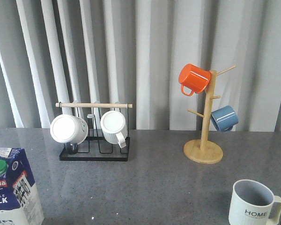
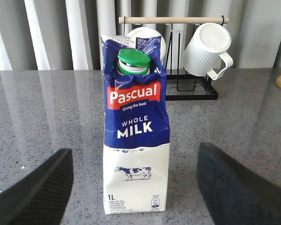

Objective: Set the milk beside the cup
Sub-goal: 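Move the right gripper down toward the white HOME mug's handle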

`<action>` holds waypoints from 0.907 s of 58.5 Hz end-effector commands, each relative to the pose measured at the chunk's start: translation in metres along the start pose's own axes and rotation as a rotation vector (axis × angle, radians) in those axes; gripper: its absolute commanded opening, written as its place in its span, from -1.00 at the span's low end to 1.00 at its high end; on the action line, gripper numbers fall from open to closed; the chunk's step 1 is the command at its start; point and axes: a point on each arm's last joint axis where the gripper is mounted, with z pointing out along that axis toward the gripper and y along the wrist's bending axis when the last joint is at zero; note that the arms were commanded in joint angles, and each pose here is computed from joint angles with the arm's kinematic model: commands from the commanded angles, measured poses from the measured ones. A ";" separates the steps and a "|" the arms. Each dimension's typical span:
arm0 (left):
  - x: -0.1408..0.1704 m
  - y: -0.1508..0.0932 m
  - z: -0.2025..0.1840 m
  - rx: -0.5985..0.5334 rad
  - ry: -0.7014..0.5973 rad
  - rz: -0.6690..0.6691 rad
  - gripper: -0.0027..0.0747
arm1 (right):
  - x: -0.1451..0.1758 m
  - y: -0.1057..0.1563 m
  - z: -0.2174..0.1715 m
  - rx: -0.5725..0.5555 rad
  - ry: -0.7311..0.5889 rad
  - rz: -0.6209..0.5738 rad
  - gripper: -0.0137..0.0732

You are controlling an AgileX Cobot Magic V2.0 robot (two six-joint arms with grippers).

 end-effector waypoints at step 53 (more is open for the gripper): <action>-0.018 -0.002 0.000 0.018 -0.101 -0.017 0.46 | 0.027 -0.025 0.057 0.178 -0.056 0.044 0.52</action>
